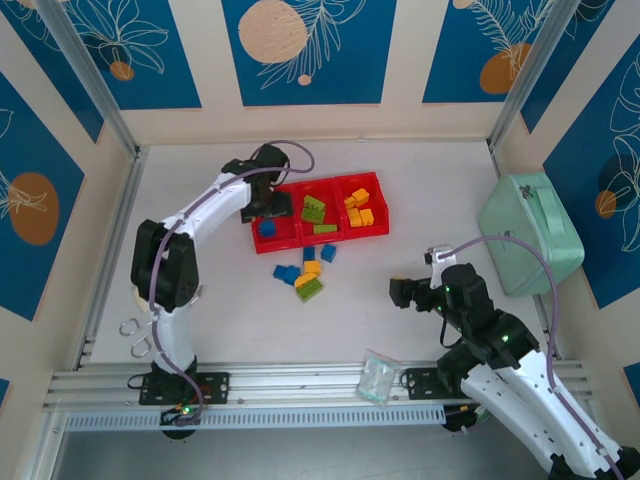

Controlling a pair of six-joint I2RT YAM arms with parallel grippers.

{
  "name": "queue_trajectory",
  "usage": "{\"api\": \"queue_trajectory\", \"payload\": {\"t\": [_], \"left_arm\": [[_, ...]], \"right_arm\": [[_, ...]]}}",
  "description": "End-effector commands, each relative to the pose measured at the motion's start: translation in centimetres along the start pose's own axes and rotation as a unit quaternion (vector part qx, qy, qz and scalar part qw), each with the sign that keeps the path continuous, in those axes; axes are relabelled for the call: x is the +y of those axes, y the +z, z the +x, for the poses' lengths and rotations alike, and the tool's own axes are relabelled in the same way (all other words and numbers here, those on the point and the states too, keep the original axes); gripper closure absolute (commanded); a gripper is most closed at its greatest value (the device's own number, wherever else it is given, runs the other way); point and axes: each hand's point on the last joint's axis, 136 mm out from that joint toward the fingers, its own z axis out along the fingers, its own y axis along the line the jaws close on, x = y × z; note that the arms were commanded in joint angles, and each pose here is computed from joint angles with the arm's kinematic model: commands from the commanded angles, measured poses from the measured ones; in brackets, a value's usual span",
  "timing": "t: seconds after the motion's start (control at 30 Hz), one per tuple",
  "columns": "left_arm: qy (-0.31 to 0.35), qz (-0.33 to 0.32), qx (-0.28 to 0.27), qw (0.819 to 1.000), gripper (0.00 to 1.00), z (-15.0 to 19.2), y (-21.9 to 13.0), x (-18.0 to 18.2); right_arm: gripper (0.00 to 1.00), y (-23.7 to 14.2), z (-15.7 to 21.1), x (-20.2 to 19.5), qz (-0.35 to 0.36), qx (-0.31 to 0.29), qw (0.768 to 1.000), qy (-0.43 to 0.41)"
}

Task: Sort the legos into containers by color
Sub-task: Place the lego in the container, then pick up the lego from the center of the table.

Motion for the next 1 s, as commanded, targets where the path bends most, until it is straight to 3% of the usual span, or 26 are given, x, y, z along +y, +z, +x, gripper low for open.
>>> {"api": "queue_trajectory", "payload": {"t": [0.0, 0.23, 0.4, 0.67, 0.83, 0.97], "left_arm": [[0.015, 0.043, -0.018, 0.999, 0.18, 0.2, -3.2, -0.8], [0.073, 0.099, -0.001, 0.992, 0.15, 4.9, -5.7, -2.0], [0.143, 0.174, -0.010, 0.974, 0.09, 7.8, -6.4, -6.5], [0.259, 0.149, 0.016, 0.954, 0.01, 9.0, -4.1, -12.6], [0.273, 0.151, 0.032, 0.950, 0.00, 8.6, -2.2, -15.1], [0.266, 0.145, 0.051, 0.952, 0.06, 8.9, -0.5, -15.8]], "right_arm": [[0.01, 0.0, 0.0, -0.4, 0.010, -0.006, 1.000, 0.008], [0.01, 0.1, 0.0, -0.7, 0.022, -0.003, 1.000, 0.011], [0.01, 0.7, 0.1, -0.8, 0.026, 0.003, 1.000, 0.005], [0.01, -0.5, -0.5, -2.2, 0.063, -0.017, 0.998, 0.026], [0.01, -0.8, -0.6, -2.5, 0.070, -0.029, 0.997, 0.026], [0.01, -0.9, -0.5, -2.5, 0.074, -0.030, 0.997, 0.025]]}}
